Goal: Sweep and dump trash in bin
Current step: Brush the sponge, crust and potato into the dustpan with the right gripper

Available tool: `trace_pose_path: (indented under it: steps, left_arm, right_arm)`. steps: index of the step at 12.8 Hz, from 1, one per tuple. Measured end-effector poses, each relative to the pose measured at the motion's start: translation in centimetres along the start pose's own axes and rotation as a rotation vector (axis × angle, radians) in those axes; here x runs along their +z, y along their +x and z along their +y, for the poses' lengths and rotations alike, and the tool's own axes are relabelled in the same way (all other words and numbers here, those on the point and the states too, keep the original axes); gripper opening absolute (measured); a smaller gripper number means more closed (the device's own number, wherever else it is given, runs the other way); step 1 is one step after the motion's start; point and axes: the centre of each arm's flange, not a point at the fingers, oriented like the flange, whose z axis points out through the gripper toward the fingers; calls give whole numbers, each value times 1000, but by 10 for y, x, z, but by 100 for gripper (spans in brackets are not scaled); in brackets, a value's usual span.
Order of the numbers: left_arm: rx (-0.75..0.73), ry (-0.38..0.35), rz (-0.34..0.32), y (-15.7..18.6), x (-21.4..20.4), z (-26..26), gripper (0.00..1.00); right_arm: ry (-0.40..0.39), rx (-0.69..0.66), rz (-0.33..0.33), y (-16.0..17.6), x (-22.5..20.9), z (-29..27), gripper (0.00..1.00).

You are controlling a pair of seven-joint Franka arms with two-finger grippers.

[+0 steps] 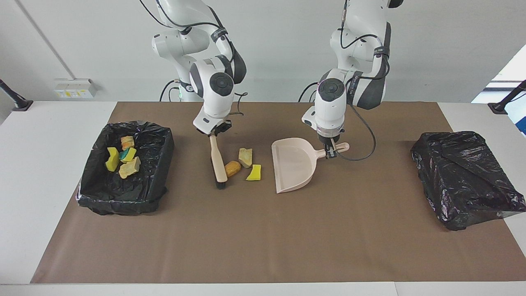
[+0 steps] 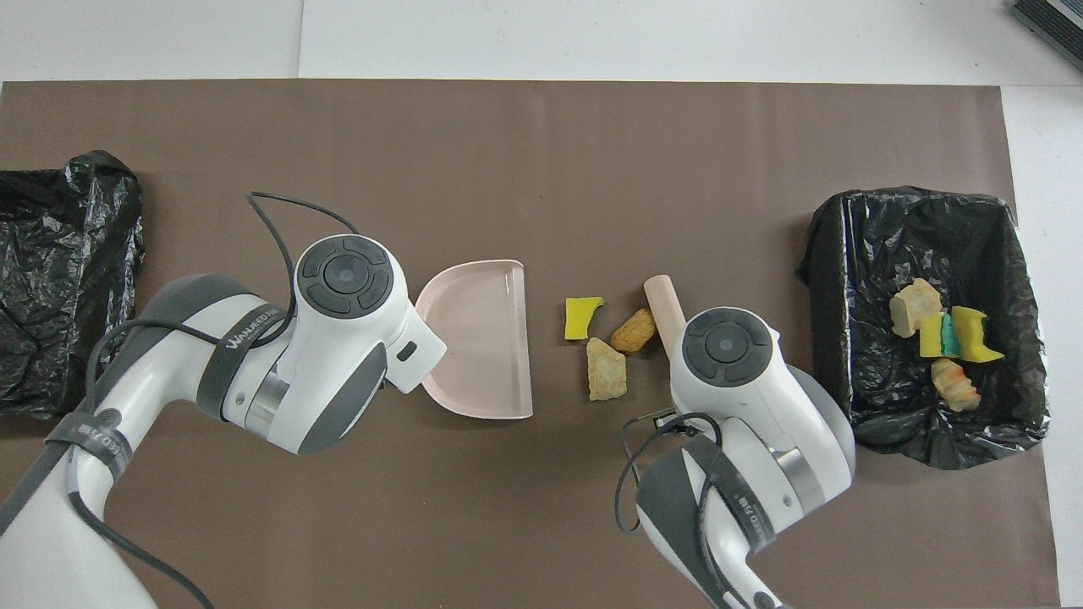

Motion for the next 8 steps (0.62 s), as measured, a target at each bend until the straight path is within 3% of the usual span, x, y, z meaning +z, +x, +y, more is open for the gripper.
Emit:
trace_pose_path:
  steps: [3, 8]
  left_arm:
    - [-4, -4, -2, -2, 2, -1, 33]
    - [-8, -5, -6, -5, 3, -1, 33]
  right_arm:
    - [116, 3, 29, 0, 5, -55, 26]
    - [338, 61, 49, -2, -11, -101, 26]
